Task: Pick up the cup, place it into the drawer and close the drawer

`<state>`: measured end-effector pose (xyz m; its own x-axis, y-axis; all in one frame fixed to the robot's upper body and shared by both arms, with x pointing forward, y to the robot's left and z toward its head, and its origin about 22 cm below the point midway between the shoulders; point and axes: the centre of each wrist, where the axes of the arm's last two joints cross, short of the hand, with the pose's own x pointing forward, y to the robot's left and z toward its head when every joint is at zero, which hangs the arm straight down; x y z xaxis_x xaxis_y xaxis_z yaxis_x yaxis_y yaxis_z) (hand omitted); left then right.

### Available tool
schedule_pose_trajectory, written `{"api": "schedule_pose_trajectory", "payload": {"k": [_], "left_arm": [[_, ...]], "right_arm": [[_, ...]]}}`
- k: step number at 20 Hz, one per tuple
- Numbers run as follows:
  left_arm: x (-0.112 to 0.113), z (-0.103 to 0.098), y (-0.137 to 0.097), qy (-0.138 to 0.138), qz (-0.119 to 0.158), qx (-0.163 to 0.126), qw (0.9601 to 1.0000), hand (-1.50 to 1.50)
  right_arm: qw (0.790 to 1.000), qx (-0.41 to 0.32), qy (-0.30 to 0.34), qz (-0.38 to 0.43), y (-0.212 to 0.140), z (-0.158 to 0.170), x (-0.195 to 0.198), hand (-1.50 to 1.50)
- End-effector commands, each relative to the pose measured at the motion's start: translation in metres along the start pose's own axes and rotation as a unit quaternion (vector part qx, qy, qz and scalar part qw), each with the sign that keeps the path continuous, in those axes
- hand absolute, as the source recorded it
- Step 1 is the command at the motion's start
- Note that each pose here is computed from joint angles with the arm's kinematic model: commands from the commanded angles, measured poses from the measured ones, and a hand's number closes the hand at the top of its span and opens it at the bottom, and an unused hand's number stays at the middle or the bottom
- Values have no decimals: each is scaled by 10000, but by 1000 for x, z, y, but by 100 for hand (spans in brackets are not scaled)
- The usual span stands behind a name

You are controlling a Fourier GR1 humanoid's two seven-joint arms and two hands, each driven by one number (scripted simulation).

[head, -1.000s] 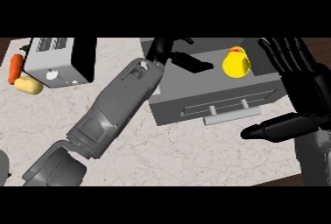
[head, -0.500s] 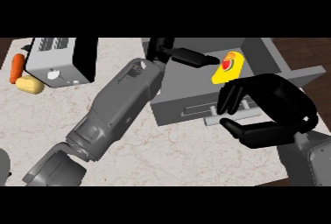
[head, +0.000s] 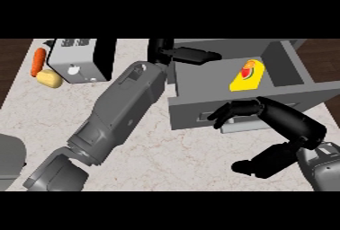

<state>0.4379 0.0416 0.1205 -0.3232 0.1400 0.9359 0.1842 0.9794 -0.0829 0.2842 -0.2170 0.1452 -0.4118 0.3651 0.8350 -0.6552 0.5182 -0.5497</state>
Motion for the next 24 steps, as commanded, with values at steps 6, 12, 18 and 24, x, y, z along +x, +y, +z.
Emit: {"api": "schedule_pose_trajectory", "payload": {"k": [6, 12, 18, 24], "left_arm": [[-9, 4, 20, -189, 403, 107, 9990, -150], [-18, 17, 33, -169, 601, 181, 9979, -150], [-20, 27, 67, -169, 724, 154, 9971, -150], [-21, 35, 87, -130, 809, 88, 9966, -150]], "right_arm": [[9874, -121, 1272, 934, 59, -16, -69, -150], [9767, 341, 1831, 1070, 47, -33, -129, -150], [9731, -20, 2051, 1050, 36, -43, -173, 150], [9756, -1058, 1627, 1026, -23, -56, -164, 150]]}}
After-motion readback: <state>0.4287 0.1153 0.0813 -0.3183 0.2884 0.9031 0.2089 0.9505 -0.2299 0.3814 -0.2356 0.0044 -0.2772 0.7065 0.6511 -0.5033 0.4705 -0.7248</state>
